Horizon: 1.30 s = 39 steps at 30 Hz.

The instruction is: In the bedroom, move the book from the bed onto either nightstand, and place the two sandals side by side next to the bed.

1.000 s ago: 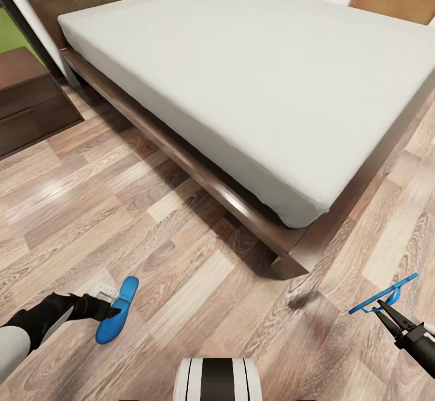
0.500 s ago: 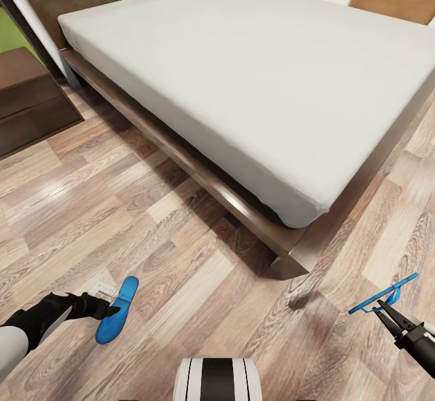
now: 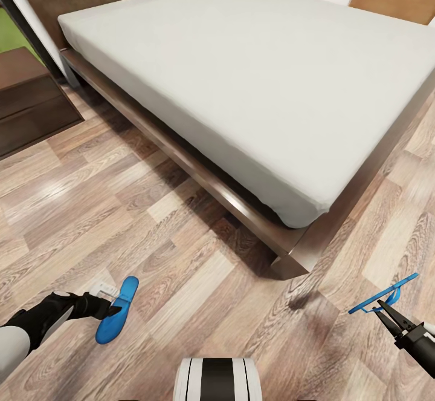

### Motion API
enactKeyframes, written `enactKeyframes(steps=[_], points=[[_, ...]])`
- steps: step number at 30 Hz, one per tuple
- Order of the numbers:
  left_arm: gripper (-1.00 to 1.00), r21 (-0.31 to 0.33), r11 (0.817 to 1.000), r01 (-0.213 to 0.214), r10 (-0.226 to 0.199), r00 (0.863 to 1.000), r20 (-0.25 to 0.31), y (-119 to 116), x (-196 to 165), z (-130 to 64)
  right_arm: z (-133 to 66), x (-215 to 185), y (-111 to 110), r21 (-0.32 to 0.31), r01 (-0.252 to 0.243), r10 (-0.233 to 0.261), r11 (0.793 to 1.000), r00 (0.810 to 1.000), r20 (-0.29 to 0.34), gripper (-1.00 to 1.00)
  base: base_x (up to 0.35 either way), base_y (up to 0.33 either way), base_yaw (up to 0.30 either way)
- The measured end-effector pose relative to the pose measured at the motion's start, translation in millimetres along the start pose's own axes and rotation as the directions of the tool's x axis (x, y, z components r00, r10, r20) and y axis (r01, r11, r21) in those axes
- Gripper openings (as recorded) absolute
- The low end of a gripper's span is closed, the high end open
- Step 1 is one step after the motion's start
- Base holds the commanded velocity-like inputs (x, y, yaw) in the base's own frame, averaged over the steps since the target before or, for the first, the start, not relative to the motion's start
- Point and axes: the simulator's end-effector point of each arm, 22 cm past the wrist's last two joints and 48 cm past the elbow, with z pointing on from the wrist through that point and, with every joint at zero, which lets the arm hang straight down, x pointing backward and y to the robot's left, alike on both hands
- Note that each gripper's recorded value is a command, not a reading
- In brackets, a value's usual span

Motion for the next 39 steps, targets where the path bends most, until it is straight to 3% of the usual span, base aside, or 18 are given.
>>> enactKeyframes(steps=[23,39], points=[[1.0,0.021,1.0,0.013,-0.012,0.997,-0.072,-4.9,33.7,29.8,-3.9,14.5,-34.2,0.068,-0.027,0.029,0.997,0.999,-0.025,-1.0,0.0,0.0,0.0],[1.0,0.019,1.0,-0.001,0.002,0.999,-0.04,-2.9,27.2,29.4,-3.6,14.9,-34.2,0.068,-0.028,0.029,0.997,0.999,-0.025,-1.0,0.0,0.0,0.0]])
